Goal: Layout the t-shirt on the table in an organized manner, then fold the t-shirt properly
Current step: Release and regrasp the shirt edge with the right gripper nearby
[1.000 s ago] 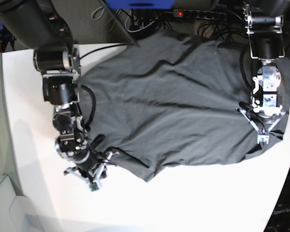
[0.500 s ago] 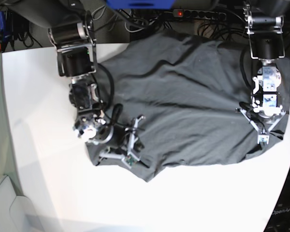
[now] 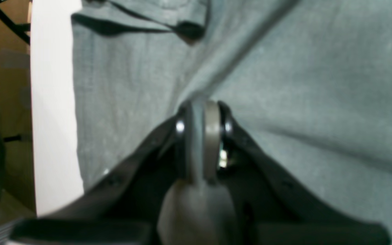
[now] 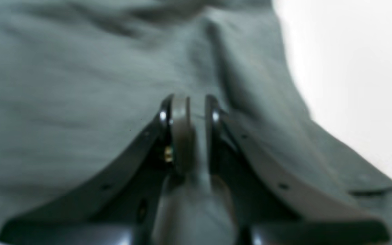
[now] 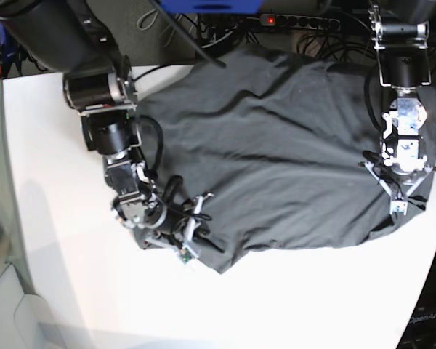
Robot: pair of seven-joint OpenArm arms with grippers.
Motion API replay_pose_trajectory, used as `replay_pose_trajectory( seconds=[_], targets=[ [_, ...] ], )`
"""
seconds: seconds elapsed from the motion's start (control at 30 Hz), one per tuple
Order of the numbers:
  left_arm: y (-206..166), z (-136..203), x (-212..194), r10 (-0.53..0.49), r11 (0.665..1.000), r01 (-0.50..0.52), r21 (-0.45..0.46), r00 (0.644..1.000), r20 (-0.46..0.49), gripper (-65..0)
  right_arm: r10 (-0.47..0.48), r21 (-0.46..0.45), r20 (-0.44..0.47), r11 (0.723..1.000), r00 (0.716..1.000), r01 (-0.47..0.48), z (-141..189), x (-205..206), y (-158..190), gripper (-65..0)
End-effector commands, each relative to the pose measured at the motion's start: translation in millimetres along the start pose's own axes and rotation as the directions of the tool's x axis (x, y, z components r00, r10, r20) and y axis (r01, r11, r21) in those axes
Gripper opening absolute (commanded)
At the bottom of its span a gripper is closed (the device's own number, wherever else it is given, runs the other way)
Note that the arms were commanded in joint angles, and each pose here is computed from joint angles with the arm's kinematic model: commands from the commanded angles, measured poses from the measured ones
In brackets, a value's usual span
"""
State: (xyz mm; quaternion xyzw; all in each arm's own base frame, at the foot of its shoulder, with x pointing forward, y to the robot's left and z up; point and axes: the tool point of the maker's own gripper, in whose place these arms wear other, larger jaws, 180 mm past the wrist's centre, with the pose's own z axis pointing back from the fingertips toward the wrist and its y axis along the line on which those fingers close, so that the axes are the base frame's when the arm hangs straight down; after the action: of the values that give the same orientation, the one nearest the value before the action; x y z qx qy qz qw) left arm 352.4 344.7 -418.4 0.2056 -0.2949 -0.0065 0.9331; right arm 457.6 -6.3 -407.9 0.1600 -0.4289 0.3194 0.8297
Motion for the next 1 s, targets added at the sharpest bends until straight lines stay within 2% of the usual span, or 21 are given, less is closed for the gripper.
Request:
replay_pose_trajectory(
  seconds=[0.0, 0.27, 0.37, 0.43, 0.5, 0.63, 0.7, 0.97],
  targets=[
    [13.6, 2.8, 16.4, 0.003, 1.000, -0.004, 0.028, 0.999, 0.042, -58.6, 0.011, -0.010, 0.094, 1.000, 0.995, -0.010, 1.7, 36.6, -9.7, -58.1],
    [13.5, 2.7, 17.0, 0.002, 1.000, -0.004, 0.028, 0.999, 0.046, -58.6, 0.015, -0.048, 0.076, 0.999, 0.997, -0.011, 10.2, 24.4, -30.4, -58.1],
    [14.3, 2.7, 17.3, 0.002, 1.000, -0.003, 0.029, 0.999, 0.048, -58.6, 0.010, -0.137, 0.068, 0.991, 0.998, -0.001, 13.4, 21.4, -49.2, -58.1],
    [14.3, 2.7, 17.6, 0.002, 1.000, -0.003, 0.029, 0.999, 0.049, -58.6, 0.006, -0.210, 0.062, 0.978, 0.998, 0.007, 19.0, 17.4, -66.9, -58.1],
    [20.3, 3.0, 18.0, -0.008, 0.999, 0.006, 0.040, 0.999, 0.050, -58.6, 0.004, -0.279, 0.095, 0.960, 0.995, 0.023, 22.0, 21.0, -79.2, -58.1],
    [24.4, 3.2, 19.1, -0.015, 0.999, 0.012, 0.048, 0.999, 0.051, -58.6, 0.043, -0.498, 0.188, 0.865, 0.981, 0.057, 43.2, 32.6, -119.6, -58.1],
    [25.4, 3.3, 19.1, -0.015, 0.999, 0.012, 0.048, 0.999, 0.051, -58.6, 0.063, -0.543, 0.202, 0.838, 0.977, 0.058, 52.5, 33.7, -132.1, -58.1],
    [27.4, 5.3, 23.1, -0.010, 0.999, 0.007, 0.052, 0.998, 0.063, -58.6, 0.035, -0.553, 0.167, 0.831, 0.985, 0.064, 56.8, 32.9, -137.4, -58.3]
  ],
)
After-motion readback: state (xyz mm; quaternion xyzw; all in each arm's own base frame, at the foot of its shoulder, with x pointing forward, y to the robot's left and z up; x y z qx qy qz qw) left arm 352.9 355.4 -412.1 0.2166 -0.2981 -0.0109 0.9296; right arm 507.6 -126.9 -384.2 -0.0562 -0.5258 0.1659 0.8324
